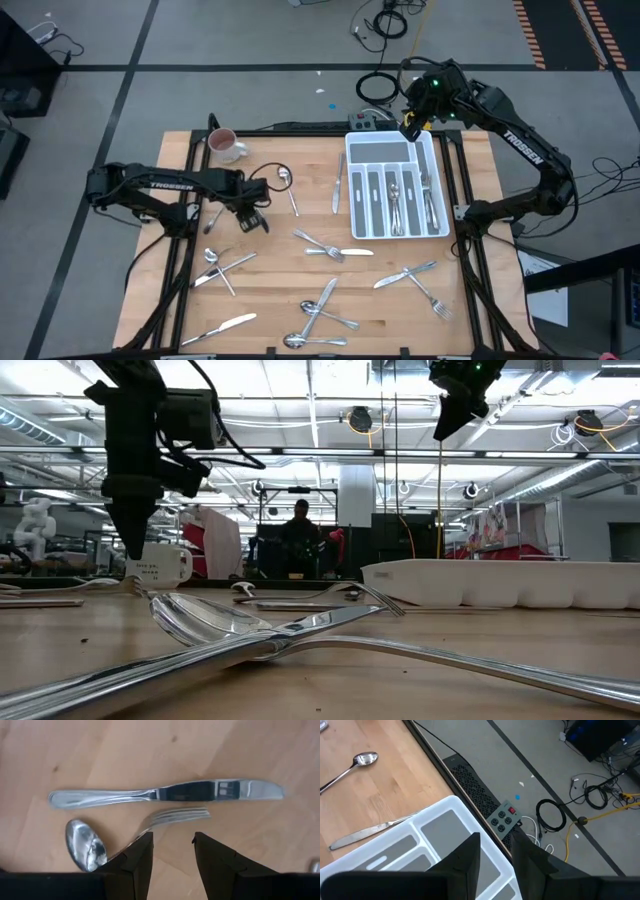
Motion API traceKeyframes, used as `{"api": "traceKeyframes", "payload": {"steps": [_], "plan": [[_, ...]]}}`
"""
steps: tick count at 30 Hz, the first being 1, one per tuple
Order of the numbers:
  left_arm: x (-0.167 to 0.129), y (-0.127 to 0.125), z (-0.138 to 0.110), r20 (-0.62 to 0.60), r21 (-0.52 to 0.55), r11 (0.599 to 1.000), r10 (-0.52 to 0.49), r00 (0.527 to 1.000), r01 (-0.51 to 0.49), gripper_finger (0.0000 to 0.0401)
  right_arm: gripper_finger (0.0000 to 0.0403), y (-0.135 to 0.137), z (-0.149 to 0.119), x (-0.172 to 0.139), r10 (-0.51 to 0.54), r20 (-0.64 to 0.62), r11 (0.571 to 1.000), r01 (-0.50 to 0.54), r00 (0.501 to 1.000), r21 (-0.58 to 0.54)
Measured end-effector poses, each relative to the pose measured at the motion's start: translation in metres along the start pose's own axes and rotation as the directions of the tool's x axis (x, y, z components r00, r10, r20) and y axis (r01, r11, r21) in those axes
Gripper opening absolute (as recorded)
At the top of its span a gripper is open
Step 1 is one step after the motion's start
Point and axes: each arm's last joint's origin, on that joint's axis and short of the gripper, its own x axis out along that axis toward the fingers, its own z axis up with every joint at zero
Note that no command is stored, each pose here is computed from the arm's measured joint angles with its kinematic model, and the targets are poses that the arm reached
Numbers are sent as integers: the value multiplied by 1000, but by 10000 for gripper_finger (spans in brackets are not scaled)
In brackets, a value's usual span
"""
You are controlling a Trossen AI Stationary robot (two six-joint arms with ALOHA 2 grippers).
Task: Sort silverware
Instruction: Put the fork in the right section of the silverware tray
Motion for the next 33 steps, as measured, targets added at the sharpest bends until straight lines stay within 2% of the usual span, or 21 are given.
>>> {"api": "traceKeyframes", "payload": {"steps": [4, 8, 26, 33], "plan": [[4, 0, -4, -17, 92, 996, 1, 1000, 1, 150, 100, 0, 0, 0, 0, 0, 1000, 0, 1000, 5], [8, -1, -5, -24, 123, 992, -33, 999, 35, 150, 100, 0, 0, 0, 0, 0, 1000, 0, 1000, 26], [7, -3, -6, -19, 140, 990, -28, 999, 31, 150, 100, 0, 0, 0, -1, 4, 1000, 1, 1000, 30], [-2, -7, 10, 115, 139, 990, -36, 993, 20, 150, 100, -1, 4, 0, -8, 37, 999, 6, 999, 33]]}}
